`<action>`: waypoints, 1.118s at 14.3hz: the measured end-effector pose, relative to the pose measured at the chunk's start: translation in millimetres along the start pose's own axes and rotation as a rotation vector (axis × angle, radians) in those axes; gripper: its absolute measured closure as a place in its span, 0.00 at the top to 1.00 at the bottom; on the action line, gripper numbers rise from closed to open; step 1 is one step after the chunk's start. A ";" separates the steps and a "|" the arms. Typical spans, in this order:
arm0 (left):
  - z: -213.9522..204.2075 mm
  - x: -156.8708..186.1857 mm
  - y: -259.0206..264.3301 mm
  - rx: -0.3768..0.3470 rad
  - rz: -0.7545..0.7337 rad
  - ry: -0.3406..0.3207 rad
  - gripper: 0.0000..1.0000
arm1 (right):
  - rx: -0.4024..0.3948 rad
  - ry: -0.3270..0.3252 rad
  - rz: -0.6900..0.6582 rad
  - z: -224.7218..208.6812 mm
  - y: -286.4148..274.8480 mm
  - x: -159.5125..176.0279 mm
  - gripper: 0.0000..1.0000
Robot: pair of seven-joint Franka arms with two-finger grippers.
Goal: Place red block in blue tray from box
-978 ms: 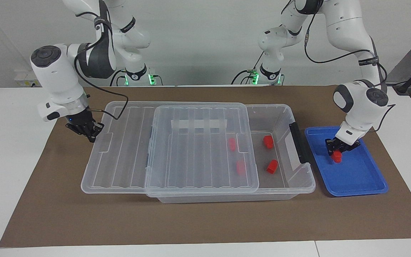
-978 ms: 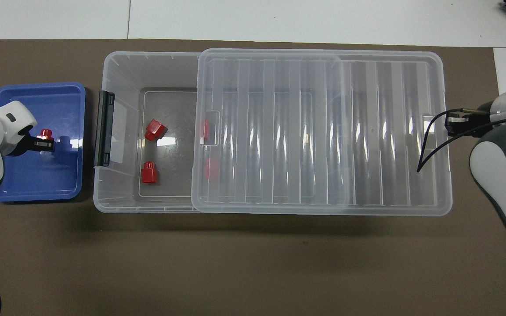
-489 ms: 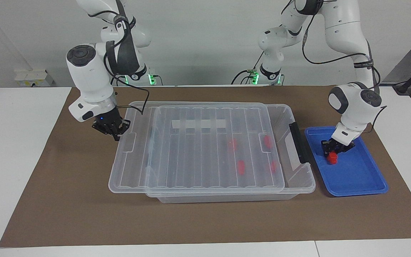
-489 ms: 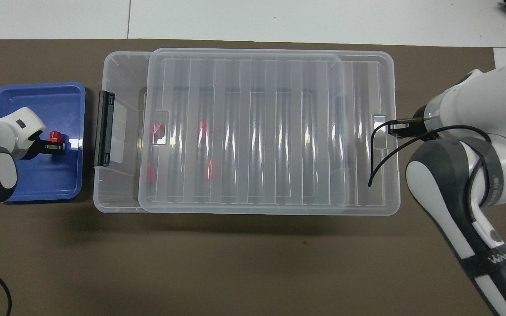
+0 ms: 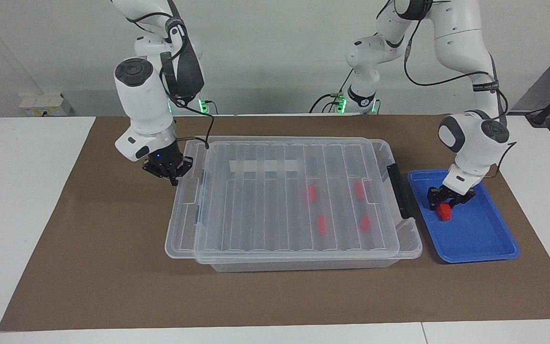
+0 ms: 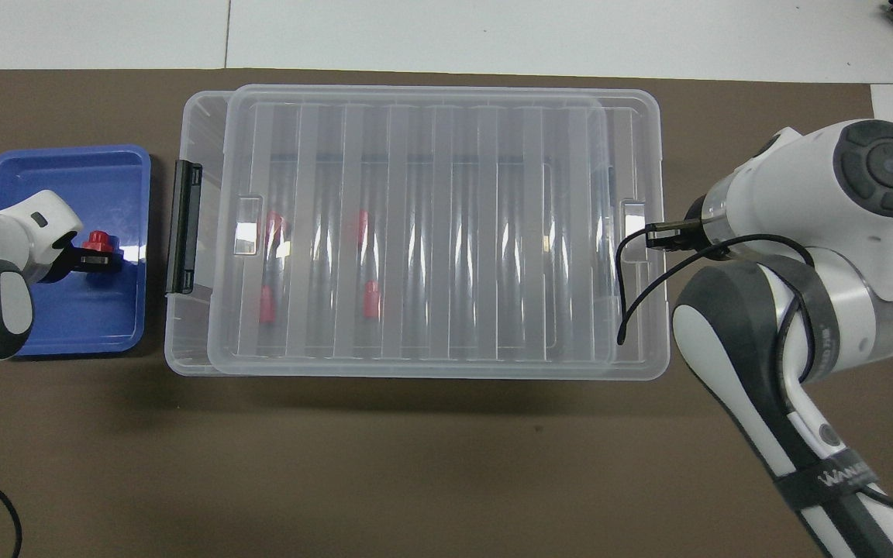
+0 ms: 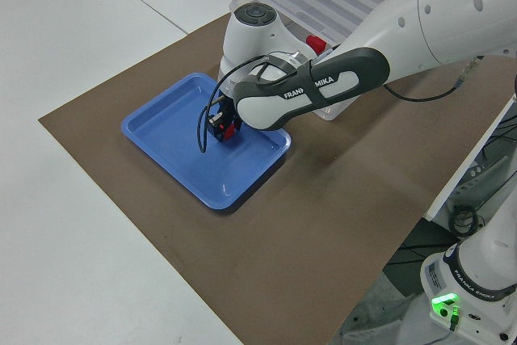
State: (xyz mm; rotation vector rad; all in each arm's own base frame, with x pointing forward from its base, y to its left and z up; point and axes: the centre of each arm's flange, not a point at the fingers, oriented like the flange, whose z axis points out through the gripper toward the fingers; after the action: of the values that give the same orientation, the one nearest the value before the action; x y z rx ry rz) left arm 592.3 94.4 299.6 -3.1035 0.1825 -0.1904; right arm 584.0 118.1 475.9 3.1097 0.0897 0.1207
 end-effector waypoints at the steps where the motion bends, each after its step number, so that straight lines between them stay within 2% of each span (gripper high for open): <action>1: -1.1 0.9 -0.2 0.001 0.000 0.002 0.60 | 0.001 0.001 -0.011 -0.5 -6.8 -1.0 0.01; 4: -27.3 15.4 -1.9 -0.007 0.002 -0.030 0.60 | 0.005 0.002 -0.034 -1.4 -25.6 -4.2 0.01; 8: -123.8 43.5 10.1 -0.038 -0.016 -0.056 0.64 | 0.006 0.003 -0.038 -1.6 -29.6 -4.9 0.01; 9: -150.7 46.2 15.4 -0.039 -0.013 -0.061 0.70 | 0.006 0.003 -0.038 -1.6 -29.6 -4.9 0.01; 11: -205.7 47.6 25.0 -0.039 -0.002 -0.074 0.90 | 0.006 0.003 -0.038 -2.0 -29.5 -4.7 0.01; 12: -232.9 47.2 30.9 -0.035 0.006 -0.062 0.99 | 0.006 0.005 -0.037 -2.8 -29.0 -4.3 0.01; 14: -271.0 42.0 44.8 -0.023 0.026 -0.024 1.00 | 0.006 0.013 -0.023 -7.4 -22.0 -3.0 0.01; 16: -280.5 41.4 57.0 -0.021 0.046 -0.010 1.00 | 0.000 0.011 0.012 -15.7 -1.0 -3.6 0.01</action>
State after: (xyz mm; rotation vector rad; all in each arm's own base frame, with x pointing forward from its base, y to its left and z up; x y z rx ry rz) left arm 592.0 27.4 581.0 -3.1165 0.2562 -0.1727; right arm 579.2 119.3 491.2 3.1100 0.0705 0.1378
